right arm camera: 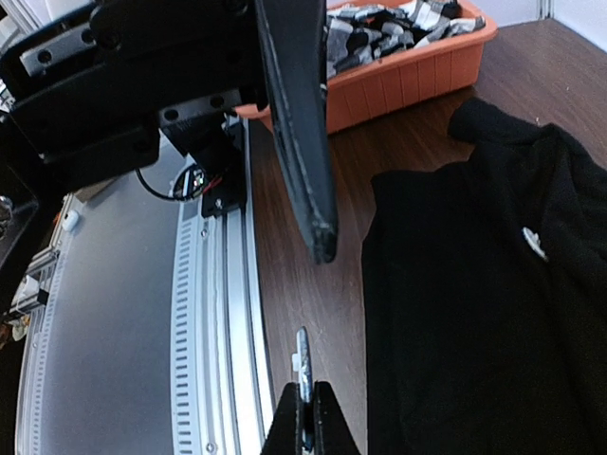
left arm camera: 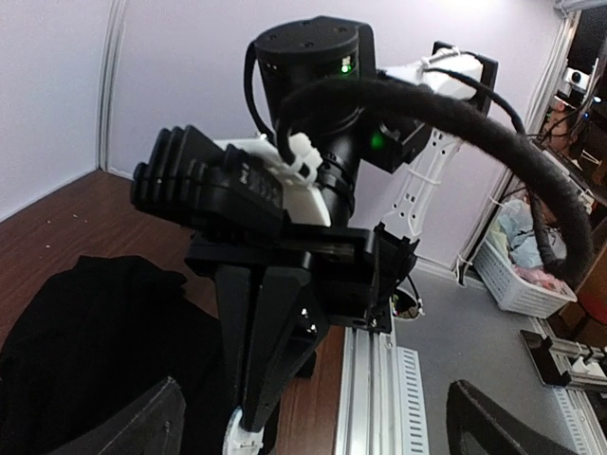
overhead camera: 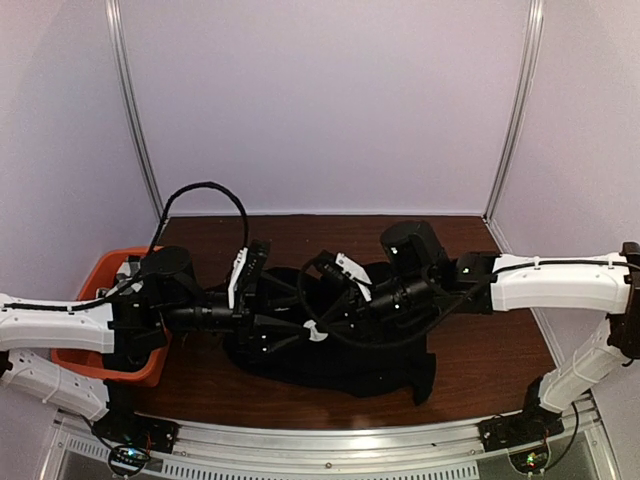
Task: Pin the brooch onto the clothing
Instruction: Pass from the left arm to the right, then open the brooch.
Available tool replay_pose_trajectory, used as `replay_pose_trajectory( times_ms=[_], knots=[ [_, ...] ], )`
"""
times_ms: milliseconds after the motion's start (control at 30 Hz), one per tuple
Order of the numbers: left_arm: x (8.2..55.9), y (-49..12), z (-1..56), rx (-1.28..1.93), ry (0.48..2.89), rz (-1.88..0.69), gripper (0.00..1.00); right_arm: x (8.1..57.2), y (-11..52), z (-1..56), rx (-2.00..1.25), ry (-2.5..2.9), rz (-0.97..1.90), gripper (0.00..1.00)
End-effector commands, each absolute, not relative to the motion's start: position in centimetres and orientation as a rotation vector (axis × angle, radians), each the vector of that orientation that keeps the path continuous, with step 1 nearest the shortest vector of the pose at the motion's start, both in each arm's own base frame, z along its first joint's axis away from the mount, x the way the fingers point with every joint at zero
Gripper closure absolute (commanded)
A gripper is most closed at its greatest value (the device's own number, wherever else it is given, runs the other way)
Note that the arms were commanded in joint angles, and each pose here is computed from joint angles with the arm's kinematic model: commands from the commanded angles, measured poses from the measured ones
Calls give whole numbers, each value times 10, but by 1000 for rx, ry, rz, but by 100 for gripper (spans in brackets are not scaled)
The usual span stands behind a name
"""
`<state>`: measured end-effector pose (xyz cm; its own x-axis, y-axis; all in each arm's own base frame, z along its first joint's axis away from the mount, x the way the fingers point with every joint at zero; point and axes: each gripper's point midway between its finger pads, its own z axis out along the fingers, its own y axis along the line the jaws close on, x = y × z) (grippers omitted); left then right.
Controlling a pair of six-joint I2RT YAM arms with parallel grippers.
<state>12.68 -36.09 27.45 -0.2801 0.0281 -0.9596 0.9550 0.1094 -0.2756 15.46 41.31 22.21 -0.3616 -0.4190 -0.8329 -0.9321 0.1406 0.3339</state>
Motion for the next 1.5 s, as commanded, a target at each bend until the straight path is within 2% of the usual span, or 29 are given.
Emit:
replay_pose_trajectory(
  times_ms=[0, 133, 467, 667, 767, 867, 1033, 1167, 1467],
  knots=[
    [108, -364, 251, 1185, 1555, -1355, 2, 140, 392, 208, -1408, 1923, 1119, 100],
    [96, -365, 254, 1245, 1516, -1421, 3, 128, 386, 205, -1486, 1916, 1170, 100],
    [104, -380, 221, 1328, 1639, -1369, 15, 95, 379, 225, -1633, 1807, 1347, 100],
    [96, -391, 219, 1396, 1606, -1446, 24, 95, 386, 234, -1604, 1789, 1398, 100],
    [87, -392, 226, 1436, 1543, -1515, 31, 99, 387, 227, -1597, 1835, 1374, 100],
    [81, -391, 228, 1453, 1514, -1552, 34, 104, 388, 218, -1591, 1888, 1347, 100],
    [88, -396, 213, 1447, 1592, -1525, 56, 107, 391, 213, -1576, 1928, 1349, 100],
    [94, -402, 201, 1448, 1656, -1507, 69, 108, 392, 210, -1577, 1950, 1350, 100],
    [99, -406, 199, 1436, 1666, -1486, 81, 111, 392, 198, -1564, 2001, 1328, 100]
  ],
)
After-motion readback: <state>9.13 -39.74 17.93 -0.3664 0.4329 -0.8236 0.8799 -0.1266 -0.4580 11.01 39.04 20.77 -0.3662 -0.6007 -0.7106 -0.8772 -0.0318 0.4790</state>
